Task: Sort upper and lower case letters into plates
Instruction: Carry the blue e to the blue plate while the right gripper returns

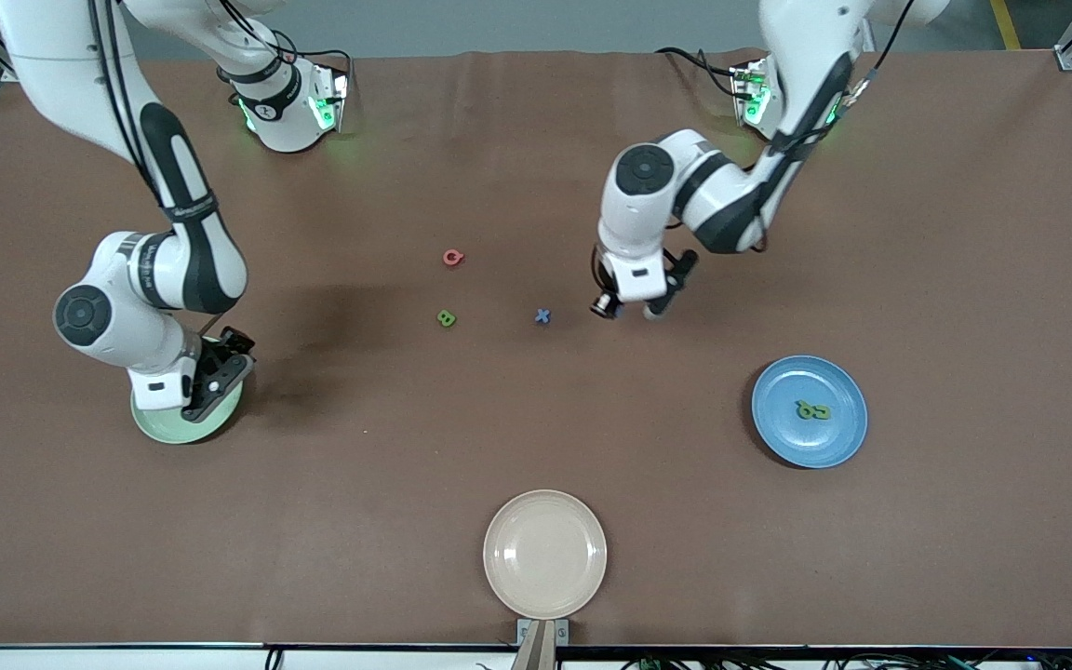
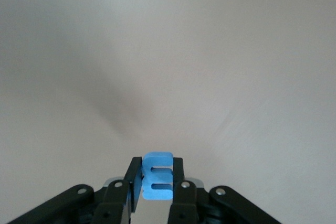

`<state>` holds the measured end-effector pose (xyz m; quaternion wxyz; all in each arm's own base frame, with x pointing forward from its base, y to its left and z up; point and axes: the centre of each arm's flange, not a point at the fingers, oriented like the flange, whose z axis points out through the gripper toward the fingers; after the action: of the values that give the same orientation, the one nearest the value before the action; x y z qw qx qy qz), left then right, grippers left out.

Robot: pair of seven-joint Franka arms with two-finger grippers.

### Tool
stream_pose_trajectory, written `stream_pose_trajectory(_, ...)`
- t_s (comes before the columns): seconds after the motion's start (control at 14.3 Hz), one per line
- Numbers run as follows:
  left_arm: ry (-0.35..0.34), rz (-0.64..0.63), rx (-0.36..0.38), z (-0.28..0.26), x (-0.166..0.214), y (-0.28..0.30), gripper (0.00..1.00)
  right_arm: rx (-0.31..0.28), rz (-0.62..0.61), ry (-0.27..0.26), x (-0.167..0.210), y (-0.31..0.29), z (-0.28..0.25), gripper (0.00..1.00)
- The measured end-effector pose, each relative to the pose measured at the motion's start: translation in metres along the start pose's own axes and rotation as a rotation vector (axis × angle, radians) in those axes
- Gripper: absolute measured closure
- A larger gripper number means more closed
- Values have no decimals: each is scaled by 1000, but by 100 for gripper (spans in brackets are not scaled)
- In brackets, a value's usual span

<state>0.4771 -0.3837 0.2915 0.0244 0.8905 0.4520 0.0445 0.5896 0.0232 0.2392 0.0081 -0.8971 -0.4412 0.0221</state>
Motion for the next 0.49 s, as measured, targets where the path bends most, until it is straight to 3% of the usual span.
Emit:
stream_pose_trajectory(0.21, 30, 87, -16, -28, 86, 17, 73, 1, -71, 9, 41, -38, -13, 0)
stream_pose_trajectory(0.49, 37, 196, 12, -13, 209, -2, 73, 6, -78, 10, 91, -99, -15, 0)
